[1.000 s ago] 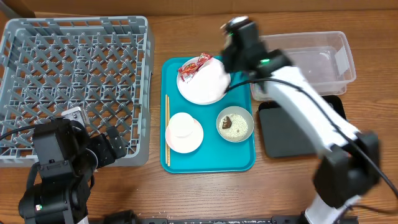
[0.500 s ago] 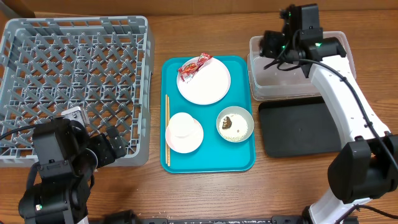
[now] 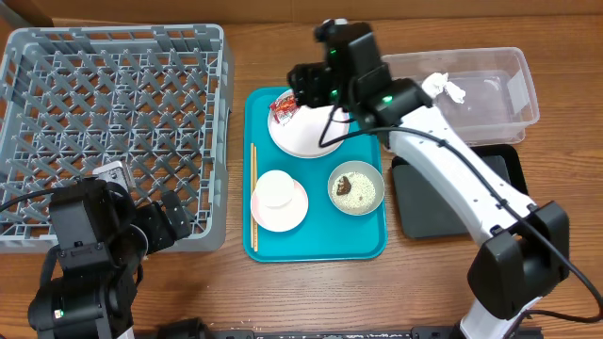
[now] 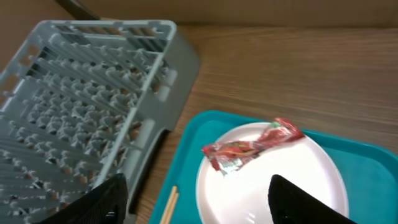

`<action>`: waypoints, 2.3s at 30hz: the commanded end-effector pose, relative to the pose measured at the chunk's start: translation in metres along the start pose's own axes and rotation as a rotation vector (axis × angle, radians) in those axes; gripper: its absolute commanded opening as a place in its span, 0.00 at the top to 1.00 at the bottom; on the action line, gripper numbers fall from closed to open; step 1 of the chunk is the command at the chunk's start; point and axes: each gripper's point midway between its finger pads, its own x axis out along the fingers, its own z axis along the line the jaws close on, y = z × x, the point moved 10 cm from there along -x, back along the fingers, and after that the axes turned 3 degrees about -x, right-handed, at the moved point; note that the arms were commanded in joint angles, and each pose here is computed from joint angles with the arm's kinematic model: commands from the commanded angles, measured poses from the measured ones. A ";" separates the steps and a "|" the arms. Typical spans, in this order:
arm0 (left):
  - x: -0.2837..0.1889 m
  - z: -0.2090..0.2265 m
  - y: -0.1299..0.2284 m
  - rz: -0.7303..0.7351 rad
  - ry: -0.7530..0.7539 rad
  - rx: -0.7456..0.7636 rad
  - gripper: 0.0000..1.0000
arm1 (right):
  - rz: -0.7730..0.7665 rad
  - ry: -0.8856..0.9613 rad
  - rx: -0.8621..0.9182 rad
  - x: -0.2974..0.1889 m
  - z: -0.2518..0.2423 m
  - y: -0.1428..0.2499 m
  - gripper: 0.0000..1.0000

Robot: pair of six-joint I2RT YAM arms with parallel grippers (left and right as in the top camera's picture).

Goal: Sort waste into correct bins and load items into the dishwasher
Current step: 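Return the right gripper to the plate and grasp the red wrapper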

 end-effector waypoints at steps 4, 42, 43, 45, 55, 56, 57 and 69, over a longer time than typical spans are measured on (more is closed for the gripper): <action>-0.006 -0.001 -0.004 -0.025 0.012 -0.020 0.00 | -0.135 0.041 0.015 0.013 0.011 -0.018 0.16; -0.006 0.000 -0.002 -0.008 0.008 -0.020 0.00 | 0.087 0.169 0.286 0.145 -0.037 0.076 0.40; -0.006 0.000 -0.002 -0.008 0.008 -0.020 0.00 | 0.073 0.159 0.285 0.142 -0.035 0.071 0.36; -0.006 0.000 -0.002 -0.008 0.008 -0.021 0.00 | 0.029 0.139 0.284 0.134 -0.030 0.059 0.27; -0.006 0.000 -0.001 0.001 0.007 -0.021 0.00 | -0.056 0.168 0.540 0.135 -0.034 0.052 0.21; -0.006 0.000 0.000 0.003 0.007 -0.021 0.00 | -0.049 0.173 0.559 0.137 -0.035 0.055 0.21; -0.006 0.000 0.000 0.004 0.008 -0.021 0.00 | -0.046 0.180 0.571 0.140 -0.035 0.059 0.21; -0.006 0.000 0.000 0.003 0.008 -0.021 0.00 | 0.043 0.260 0.647 0.156 -0.047 0.088 0.23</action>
